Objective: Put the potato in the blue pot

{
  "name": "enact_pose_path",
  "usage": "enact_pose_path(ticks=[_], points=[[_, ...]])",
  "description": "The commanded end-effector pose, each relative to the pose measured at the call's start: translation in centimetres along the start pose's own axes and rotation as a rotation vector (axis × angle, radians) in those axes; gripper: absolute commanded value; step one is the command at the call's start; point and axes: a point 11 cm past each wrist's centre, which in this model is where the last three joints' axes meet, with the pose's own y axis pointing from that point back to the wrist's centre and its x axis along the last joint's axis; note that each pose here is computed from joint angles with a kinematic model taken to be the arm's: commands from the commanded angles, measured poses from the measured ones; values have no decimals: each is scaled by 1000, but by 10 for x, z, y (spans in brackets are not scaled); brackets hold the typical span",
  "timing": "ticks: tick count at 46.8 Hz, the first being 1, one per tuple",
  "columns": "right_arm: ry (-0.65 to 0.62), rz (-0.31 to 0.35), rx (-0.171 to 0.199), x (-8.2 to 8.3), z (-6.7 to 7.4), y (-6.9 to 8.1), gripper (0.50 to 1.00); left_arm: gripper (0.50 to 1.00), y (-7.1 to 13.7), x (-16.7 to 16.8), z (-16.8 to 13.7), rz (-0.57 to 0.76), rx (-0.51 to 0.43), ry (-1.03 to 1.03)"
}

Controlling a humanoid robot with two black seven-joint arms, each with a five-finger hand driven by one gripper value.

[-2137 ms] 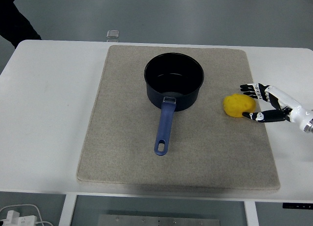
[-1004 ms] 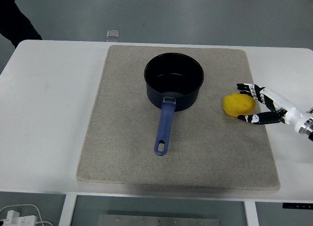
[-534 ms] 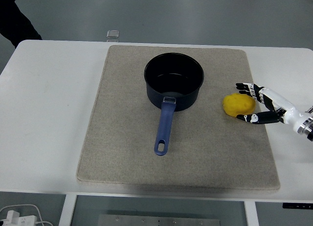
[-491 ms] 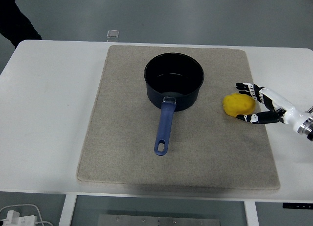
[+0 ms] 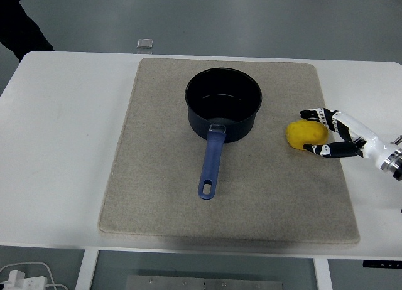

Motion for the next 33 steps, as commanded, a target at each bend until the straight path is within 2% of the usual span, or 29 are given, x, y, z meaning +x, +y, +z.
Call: enact_pose_path(ticks=[1,5,8,14,25,30,33], points=[[2,3,2,0,0,0,731,996,0,-1,0,-2,0,0],[3,4,0,-1,0,0,713,996,0,0,1,0,-1,0],[2,0,4,-4,0,-2,613,996,0,0,0,0,0,0],[0,3,8,-4,-1,-4,500,996,0,0,0,0,0,0],[-1,26,16,1,-4,-5,500,996,0,0,0,1,0,0],[3,30,34,7,-13,-7,500,996,0,0,0,0,0,0],[16,35,60,14,-25,-12,500,996,0,-1,0,-3,0,0]])
